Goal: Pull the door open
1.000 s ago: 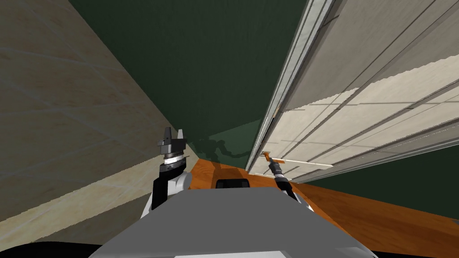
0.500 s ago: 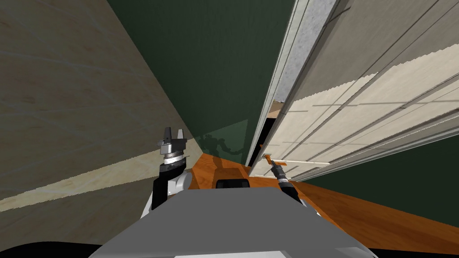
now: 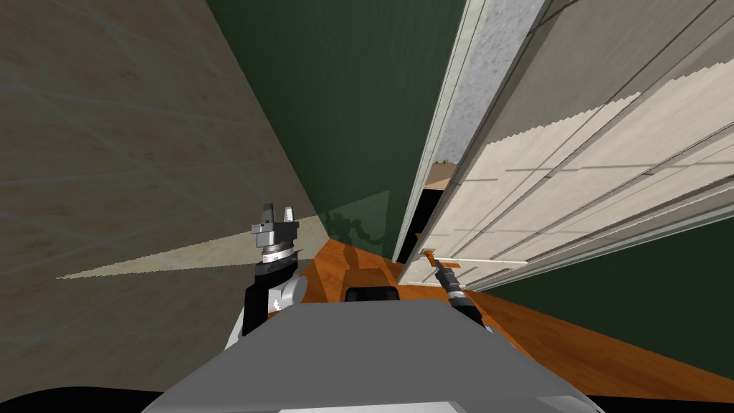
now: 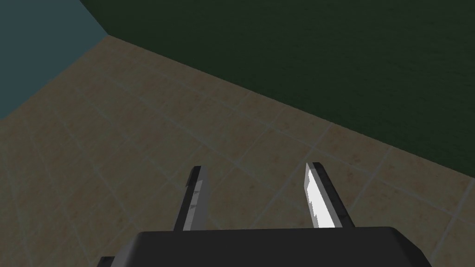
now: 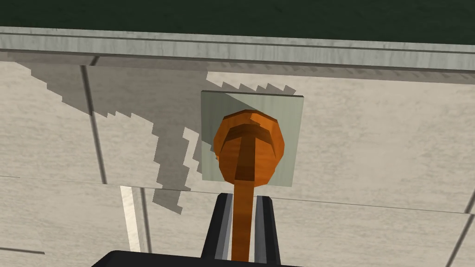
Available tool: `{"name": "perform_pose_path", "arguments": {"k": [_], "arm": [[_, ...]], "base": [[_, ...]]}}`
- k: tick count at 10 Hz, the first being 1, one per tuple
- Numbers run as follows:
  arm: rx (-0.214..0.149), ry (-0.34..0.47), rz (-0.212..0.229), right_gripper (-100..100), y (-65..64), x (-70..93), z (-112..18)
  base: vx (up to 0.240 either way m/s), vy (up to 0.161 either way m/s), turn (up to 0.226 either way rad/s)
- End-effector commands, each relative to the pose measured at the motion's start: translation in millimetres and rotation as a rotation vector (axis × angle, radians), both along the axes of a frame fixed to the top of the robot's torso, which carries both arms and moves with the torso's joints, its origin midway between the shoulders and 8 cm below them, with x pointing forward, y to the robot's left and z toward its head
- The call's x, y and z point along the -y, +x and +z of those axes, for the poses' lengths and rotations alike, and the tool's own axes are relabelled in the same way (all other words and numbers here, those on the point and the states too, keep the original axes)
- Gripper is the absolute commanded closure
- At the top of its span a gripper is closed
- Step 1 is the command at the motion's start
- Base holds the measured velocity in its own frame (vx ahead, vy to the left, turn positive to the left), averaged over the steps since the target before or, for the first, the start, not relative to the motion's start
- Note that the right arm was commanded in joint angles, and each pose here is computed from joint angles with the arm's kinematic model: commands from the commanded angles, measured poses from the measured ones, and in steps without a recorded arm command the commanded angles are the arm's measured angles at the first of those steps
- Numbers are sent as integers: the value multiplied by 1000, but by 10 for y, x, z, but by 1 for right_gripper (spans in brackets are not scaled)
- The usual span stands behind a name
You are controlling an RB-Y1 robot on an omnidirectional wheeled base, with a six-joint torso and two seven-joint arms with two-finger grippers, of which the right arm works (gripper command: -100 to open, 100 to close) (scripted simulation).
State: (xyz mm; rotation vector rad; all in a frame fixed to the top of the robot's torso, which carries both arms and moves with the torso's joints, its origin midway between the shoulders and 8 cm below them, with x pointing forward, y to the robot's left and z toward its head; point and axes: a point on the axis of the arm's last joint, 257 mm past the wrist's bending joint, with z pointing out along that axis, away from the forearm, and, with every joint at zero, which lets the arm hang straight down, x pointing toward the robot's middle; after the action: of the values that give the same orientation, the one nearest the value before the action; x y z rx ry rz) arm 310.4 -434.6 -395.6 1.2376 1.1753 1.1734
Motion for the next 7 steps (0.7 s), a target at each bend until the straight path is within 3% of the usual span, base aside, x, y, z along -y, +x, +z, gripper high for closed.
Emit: {"name": "perform_pose_path", "arguments": {"k": [1, 5, 7], "arm": [[1, -3, 7, 100, -83, 42, 6], [4, -4, 34, 100, -263, 62, 26], [1, 0, 42, 100, -248, 10, 2]], "base": [[-191, -32, 143], [-198, -66, 155], [-108, -2, 39]]}}
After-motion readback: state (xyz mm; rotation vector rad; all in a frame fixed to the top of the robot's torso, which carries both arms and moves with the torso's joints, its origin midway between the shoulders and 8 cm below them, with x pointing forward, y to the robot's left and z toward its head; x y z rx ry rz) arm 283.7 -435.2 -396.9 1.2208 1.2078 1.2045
